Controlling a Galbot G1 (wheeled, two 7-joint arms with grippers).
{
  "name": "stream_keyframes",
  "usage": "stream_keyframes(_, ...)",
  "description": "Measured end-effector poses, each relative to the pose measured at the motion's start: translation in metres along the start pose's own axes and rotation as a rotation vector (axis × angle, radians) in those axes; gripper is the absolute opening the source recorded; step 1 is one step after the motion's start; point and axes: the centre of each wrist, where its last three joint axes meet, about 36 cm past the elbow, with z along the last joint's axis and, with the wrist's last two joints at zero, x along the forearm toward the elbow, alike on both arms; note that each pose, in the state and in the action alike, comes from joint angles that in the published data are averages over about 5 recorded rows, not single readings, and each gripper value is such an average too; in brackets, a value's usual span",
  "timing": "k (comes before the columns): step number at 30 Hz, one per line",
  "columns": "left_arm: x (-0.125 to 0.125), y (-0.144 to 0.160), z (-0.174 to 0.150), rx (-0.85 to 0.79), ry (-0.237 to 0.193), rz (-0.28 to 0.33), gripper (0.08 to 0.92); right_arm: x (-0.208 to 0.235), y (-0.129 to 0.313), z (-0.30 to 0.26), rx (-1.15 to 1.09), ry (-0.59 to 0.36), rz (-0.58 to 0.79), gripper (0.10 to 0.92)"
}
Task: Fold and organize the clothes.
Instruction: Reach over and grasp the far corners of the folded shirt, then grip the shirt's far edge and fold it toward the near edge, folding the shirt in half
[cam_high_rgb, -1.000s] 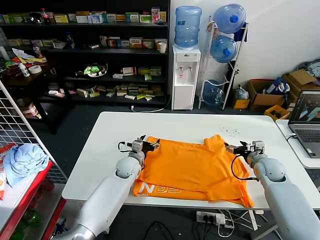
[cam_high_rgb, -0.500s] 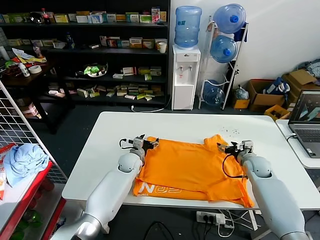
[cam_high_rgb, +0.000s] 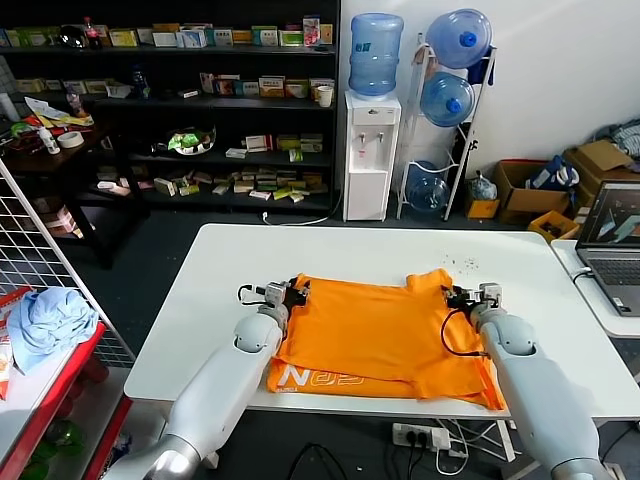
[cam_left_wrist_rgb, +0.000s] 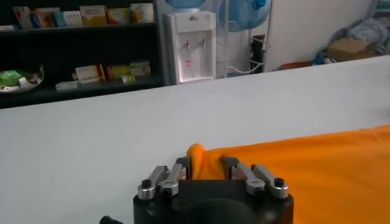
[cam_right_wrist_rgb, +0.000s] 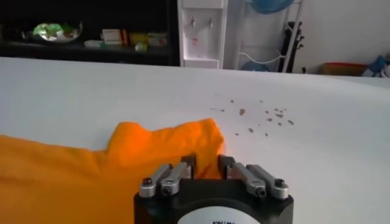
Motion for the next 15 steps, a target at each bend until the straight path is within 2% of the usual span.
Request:
stream_keyframes(5,0.005,0.001,0.006,0.000,-0.006,-0.002,0.213,0.002,0.000,0.001,0.006,-0.012,0.002,0.134)
stream_keyframes(8,0.008,0.002,0.009,-0.002,-0.014,-0.004,0.130,0.005,0.000,0.000,0.015,-0.022,0.002,0.125)
stream_keyframes(11,0.013,0.003,0.010,-0.003,-0.023,-0.009,0.092,0.010,0.000,-0.003,0.025,-0.034,0.001,0.125)
stream_keyframes(15,0.019,0.006,0.013,-0.006,-0.032,-0.014,0.092,0.020,0.000,-0.008,0.042,-0.053,0.001,0.125)
